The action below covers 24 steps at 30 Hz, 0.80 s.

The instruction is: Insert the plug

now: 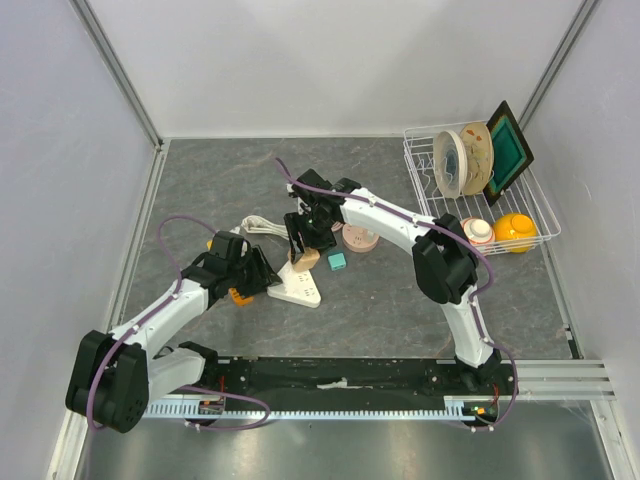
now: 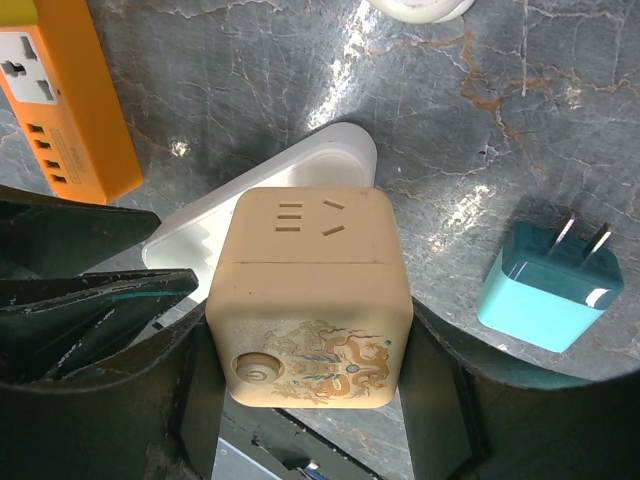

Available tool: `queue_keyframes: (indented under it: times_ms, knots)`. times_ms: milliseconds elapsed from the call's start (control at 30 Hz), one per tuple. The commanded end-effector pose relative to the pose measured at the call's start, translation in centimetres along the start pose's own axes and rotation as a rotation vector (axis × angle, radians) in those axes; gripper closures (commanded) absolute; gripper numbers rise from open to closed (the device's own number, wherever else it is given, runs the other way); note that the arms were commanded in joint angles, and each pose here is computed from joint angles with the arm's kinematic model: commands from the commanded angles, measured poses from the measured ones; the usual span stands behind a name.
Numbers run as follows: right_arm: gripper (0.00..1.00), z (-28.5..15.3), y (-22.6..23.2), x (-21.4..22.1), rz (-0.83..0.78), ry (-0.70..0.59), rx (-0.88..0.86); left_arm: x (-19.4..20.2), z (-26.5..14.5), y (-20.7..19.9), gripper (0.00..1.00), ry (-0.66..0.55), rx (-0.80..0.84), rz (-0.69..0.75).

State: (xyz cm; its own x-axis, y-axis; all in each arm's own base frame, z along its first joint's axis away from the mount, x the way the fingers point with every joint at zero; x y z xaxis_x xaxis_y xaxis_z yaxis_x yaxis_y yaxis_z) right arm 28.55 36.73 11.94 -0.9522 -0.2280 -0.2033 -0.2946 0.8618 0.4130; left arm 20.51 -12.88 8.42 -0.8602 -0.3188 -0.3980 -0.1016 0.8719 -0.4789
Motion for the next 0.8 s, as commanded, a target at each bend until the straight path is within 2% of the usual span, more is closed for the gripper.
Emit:
queue_keyframes:
  times_ms: [0,233,767]
  knots:
    - [1.00,-1.0,0.5,0.2,0.008,-0.032,-0.011,-0.6,-0.1,-1.0,0.41,-0.026,0.053,-0.020]
    - [1.00,0.2,-0.1,0.7,0.031,-0.008,0.004,-0.5,-0.2,-1.2,0.42,-0.017,0.071,-0.025]
    - [1.00,2.9,-0.8,1.8,0.000,0.066,0.204,0.7,1.0,-1.3,0.46,0.024,0.089,-0.025]
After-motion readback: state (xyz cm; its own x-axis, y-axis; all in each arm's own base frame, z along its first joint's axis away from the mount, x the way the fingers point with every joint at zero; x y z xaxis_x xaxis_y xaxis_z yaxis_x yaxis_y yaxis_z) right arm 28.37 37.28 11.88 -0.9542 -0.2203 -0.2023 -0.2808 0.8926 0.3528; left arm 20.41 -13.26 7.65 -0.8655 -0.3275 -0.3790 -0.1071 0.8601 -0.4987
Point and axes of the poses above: each gripper's point midway between its finger pads, its own z axis out along the fingers, its own y axis along the line the jaws close on, x = y × z, the point moved 4 cm from there along -z, back along the fingers, and after that the axes turned 6 degrees about z, right-handed, at the moved point
